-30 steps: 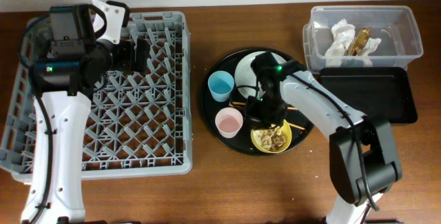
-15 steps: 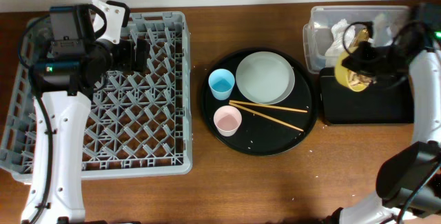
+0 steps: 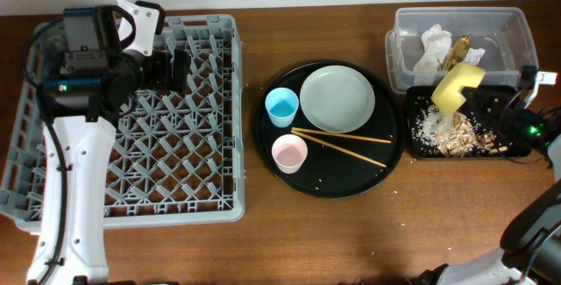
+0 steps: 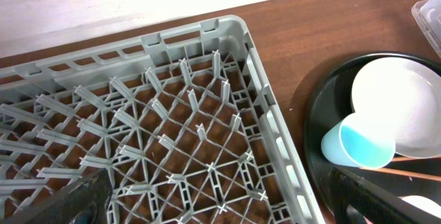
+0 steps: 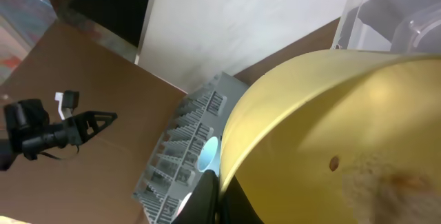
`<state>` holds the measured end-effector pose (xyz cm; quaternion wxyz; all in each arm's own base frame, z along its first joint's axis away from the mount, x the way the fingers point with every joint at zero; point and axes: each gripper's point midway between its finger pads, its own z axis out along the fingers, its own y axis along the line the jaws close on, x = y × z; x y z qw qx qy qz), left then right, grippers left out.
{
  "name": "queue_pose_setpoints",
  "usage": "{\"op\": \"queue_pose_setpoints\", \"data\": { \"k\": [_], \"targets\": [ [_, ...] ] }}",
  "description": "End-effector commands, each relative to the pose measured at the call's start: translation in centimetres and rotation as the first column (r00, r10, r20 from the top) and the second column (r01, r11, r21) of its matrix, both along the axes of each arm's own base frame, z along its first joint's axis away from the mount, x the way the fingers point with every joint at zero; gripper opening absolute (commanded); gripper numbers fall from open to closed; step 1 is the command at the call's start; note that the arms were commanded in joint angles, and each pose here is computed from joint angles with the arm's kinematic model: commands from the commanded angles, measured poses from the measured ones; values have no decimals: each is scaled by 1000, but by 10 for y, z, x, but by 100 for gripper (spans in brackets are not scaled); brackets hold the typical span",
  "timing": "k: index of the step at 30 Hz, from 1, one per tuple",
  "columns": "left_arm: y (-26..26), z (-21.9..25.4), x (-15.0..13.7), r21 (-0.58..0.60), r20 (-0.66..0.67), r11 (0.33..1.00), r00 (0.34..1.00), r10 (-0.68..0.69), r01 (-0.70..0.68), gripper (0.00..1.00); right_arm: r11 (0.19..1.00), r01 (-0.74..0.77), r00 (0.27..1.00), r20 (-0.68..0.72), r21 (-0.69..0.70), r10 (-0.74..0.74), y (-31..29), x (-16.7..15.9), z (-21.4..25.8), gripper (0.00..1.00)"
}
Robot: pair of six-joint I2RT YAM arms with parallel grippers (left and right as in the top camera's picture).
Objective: Sort waste into correct bins and load items into the dishwasher rack
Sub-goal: 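Lift the yellow bowl and tip its scraps onto the black rectangular tray, then set the empty yellow bowl back on the round tray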
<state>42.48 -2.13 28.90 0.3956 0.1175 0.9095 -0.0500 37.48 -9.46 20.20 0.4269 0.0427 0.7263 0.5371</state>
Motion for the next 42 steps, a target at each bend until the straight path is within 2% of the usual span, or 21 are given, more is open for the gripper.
{"op": "queue_pose_setpoints", "data": {
  "k": [1, 6, 8, 10, 11, 15, 16, 18, 20, 22, 25, 28, 29, 30, 33, 35, 38, 39, 40, 41, 42],
  "targets": [
    [2, 3, 2, 10, 10, 1000, 1000, -8, 7, 99, 999, -6, 1000, 1, 54, 6, -1, -3, 9, 4],
    [2, 3, 2, 10, 10, 1000, 1000, -8, 7, 99, 996, -2, 999, -36, 87, 6, -1, -3, 9, 4],
    [2, 3, 2, 10, 10, 1000, 1000, -8, 7, 99, 989, 13, 993, -118, 150, 5, -2, -2, 8, 4],
    [2, 3, 2, 10, 10, 1000, 1000, -8, 7, 99, 959, 53, 963, -270, 277, 25, -3, -1, 8, 4],
    [2, 3, 2, 10, 10, 1000, 1000, -8, 7, 99, 957, 78, 957, -288, 279, 6, -10, -1, 7, 4],
    [2, 3, 2, 10, 10, 1000, 1000, -8, 7, 99, 959, 84, 969, -247, 272, -14, -21, -2, 12, 4],
    [2, 3, 2, 10, 10, 1000, 1000, -8, 7, 99, 944, 98, 955, -296, 314, 0, -21, -2, 13, 4],
    [2, 3, 2, 10, 10, 1000, 1000, -8, 7, 99, 947, 69, 955, -296, 314, 29, -8, 0, 16, 4],
    [2, 3, 2, 10, 10, 1000, 1000, -8, 7, 99, 971, -45, 969, -227, 234, 100, 33, 8, 41, 4],
    [2, 3, 2, 10, 10, 1000, 1000, -8, 7, 99, 993, -105, 979, -169, 60, 113, 85, 8, 75, 4],
    [2, 3, 2, 10, 10, 1000, 1000, -8, 7, 99, 980, -31, 964, -266, -198, -23, 134, -11, 76, 4],
    [2, 3, 2, 10, 10, 1000, 1000, -8, 7, 99, 877, -114, 887, -446, -467, -122, 178, -43, 23, 4],
    [2, 3, 2, 10, 10, 1000, 1000, -8, 8, 99, 765, -181, 849, -491, -617, -195, 190, -61, -6, 4],
    [2, 3, 2, 10, 10, 1000, 1000, -8, 7, 99, 717, -226, 835, -510, -659, -206, 198, -68, -18, 4],
    [2, 3, 2, 10, 10, 1000, 1000, -8, 7, 99, 598, -411, 793, -594, -688, -138, 241, -83, -62, 4],
    [2, 3, 2, 10, 10, 1000, 1000, -8, 8, 99, 531, -535, 722, -682, -657, -115, 262, -94, -102, 4],
    [2, 3, 2, 10, 10, 1000, 1000, -8, 7, 99, 453, -641, 655, -749, -620, -98, 284, -111, -140, 4],
    [2, 3, 2, 10, 10, 1000, 1000, -8, 7, 99, 449, -646, 652, -752, -617, -94, 286, -112, -141, 14],
    [2, 3, 2, 10, 10, 1000, 1000, -8, 7, 99, 462, -635, 657, -747, -620, -100, 287, -109, -140, 44],
    [2, 3, 2, 10, 10, 1000, 1000, -8, 7, 99, 482, -612, 669, -736, -626, -106, 285, -101, -133, 50],
    [2, 3, 2, 10, 10, 1000, 1000, -8, 7, 99, 500, -593, 678, -726, -631, -114, 281, -93, -122, 50]
  ]
}}
